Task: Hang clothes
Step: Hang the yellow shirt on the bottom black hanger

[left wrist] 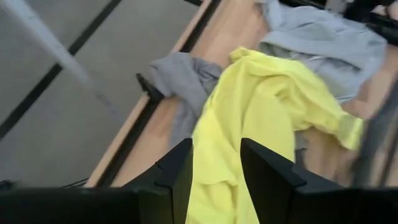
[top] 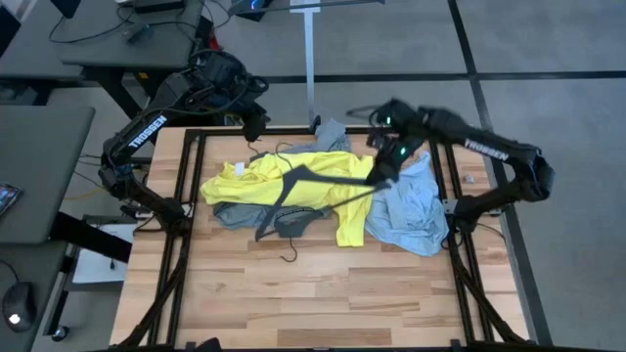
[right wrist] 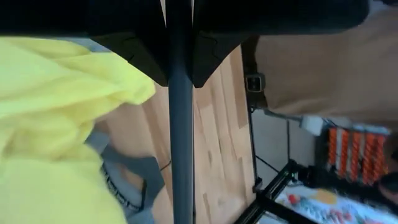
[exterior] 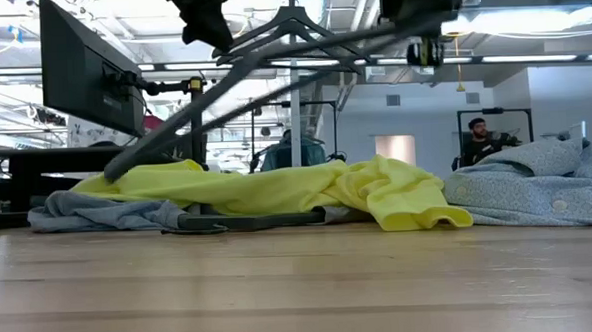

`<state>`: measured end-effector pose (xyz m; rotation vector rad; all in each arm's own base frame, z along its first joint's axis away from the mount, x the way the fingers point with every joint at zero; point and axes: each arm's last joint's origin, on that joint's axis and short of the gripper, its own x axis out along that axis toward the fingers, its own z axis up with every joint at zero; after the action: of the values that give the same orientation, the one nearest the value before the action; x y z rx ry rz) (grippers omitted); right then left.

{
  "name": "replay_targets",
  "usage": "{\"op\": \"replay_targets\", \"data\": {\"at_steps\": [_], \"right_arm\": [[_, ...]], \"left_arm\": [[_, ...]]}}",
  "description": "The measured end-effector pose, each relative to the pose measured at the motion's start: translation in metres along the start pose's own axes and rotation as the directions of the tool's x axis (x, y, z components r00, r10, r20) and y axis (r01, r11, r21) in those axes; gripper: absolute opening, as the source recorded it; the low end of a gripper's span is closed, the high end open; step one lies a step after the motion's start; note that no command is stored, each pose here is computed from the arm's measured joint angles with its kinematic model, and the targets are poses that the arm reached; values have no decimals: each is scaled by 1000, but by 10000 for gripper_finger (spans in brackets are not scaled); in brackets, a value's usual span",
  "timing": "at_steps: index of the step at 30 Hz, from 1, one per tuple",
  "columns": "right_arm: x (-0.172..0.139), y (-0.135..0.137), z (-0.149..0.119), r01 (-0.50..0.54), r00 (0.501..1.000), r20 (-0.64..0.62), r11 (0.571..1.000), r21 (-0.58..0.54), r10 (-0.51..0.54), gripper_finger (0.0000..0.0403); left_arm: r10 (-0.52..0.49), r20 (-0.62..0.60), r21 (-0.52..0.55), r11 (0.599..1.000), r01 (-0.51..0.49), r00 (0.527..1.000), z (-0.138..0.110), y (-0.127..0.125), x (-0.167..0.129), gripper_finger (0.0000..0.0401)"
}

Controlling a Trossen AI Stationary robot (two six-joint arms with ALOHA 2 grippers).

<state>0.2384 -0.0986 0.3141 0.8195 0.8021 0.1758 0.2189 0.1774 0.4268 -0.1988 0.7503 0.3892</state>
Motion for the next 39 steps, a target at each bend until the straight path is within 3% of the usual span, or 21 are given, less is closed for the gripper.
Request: {"op": "replay_targets", "data": {"at_steps": [5,11,18,21,25,29,34,36,39], "right_arm": [[41,-25,-33,-83,995,63,983,166,74,38],[77,-40,-69,-59,995,-63,951,302,82,91],[67,-36,-79,20,985,-170,951,310,35,106],[46,-21,-83,68,970,-242,970,232,-10,107],[26,-9,-83,200,947,-269,978,60,-177,108],[17,6,-50,205,975,-54,963,-173,-218,108],[18,5,-8,328,934,280,839,-434,-221,108],[18,-1,5,377,908,360,799,-470,-216,108],[20,-18,16,411,889,388,802,-434,-245,109]], "left_arm": [[-18,-19,5,1000,18,1000,-1,-3,1,118],[-31,-59,19,999,32,998,-5,-7,1,118],[-27,-65,24,999,29,997,-5,-8,1,118],[-22,-73,25,999,23,997,-6,-8,1,118],[3,-76,32,1000,-1,997,-6,-7,1,118],[16,-102,18,1000,-14,995,-8,-7,1,118],[-8,-274,-53,999,-7,962,-34,-6,22,118],[-9,-362,-80,997,-21,932,-50,-5,38,117],[8,-449,-73,996,-45,893,-73,-3,61,117]]}}
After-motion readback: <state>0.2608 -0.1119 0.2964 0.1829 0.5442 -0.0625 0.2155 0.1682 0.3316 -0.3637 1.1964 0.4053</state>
